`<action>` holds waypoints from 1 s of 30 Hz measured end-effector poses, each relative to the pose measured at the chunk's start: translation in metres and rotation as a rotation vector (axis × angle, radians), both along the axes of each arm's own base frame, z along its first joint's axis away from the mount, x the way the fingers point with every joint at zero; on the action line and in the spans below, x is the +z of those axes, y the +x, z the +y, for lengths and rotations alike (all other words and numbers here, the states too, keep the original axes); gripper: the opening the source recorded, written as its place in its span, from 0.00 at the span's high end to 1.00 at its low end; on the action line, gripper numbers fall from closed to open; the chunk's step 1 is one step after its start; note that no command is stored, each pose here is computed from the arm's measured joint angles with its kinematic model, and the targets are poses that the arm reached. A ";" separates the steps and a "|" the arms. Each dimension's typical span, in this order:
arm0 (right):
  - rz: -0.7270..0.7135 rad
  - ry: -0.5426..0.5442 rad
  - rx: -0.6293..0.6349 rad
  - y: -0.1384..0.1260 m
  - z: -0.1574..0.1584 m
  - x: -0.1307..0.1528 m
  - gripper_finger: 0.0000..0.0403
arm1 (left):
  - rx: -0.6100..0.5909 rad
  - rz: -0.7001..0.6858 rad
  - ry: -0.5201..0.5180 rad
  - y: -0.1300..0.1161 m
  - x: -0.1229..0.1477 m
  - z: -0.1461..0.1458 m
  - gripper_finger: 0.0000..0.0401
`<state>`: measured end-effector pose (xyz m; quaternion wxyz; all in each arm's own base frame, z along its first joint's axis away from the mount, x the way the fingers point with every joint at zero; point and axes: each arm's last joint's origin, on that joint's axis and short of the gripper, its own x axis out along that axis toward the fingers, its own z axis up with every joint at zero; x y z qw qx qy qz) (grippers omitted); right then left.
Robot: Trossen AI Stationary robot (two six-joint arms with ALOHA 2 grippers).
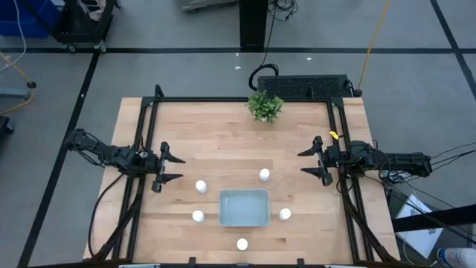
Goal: Pick and place pill bottles into a basket
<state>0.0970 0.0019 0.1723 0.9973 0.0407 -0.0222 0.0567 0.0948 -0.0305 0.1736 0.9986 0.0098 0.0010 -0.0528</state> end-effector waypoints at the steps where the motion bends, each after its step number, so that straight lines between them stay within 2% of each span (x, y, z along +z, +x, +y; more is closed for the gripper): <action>1: 0.000 0.000 0.000 0.000 0.000 0.000 0.35 | 0.000 0.000 0.000 0.000 0.000 0.000 0.40; 25: -0.017 0.000 0.000 0.000 0.000 0.002 0.35 | 0.000 -0.001 0.002 0.000 0.000 0.000 0.40; 27: -0.064 0.028 0.002 -0.001 0.000 0.006 0.35 | 0.005 -0.005 0.002 0.000 0.000 0.000 0.40; 28: -0.087 0.074 0.008 -0.001 0.000 0.009 0.35 | 0.024 -0.012 -0.002 0.000 0.001 0.001 0.40; 30: -0.137 0.243 0.044 -0.002 0.001 0.016 0.35 | 0.052 -0.033 -0.012 0.000 0.003 0.002 0.40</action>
